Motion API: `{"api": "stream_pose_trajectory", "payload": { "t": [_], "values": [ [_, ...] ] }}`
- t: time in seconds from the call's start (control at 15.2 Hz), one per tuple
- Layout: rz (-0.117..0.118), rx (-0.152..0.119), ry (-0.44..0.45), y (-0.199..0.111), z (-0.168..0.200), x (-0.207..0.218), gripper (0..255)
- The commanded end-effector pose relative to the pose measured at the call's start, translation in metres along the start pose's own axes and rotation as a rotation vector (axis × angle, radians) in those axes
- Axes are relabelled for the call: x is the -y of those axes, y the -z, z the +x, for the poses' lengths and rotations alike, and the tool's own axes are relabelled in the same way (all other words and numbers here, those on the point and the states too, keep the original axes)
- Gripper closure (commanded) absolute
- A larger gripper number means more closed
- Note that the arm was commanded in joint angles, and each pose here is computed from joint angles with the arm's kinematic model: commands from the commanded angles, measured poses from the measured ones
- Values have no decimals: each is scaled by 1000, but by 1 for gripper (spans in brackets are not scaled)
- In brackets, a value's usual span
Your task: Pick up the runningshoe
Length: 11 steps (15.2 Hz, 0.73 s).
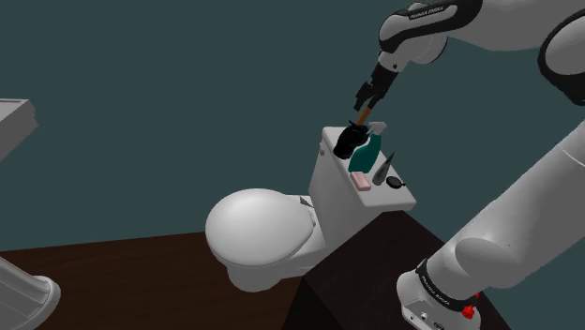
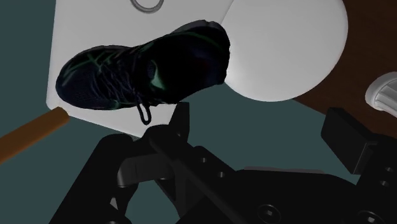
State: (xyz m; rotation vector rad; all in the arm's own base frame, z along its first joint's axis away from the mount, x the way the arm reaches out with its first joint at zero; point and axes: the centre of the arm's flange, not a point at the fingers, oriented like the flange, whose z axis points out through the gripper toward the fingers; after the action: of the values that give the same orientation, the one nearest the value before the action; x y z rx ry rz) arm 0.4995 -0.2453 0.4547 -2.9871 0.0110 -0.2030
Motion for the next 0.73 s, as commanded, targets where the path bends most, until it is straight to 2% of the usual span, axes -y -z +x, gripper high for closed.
{"api": "stream_pose_trajectory", "payload": {
  "t": [0.0, 0.66],
  "values": [
    [16, -3, -7, -16, 12, -21, 0],
    [94, -12, -44, -89, 74, -123, 0]
  ]
}}
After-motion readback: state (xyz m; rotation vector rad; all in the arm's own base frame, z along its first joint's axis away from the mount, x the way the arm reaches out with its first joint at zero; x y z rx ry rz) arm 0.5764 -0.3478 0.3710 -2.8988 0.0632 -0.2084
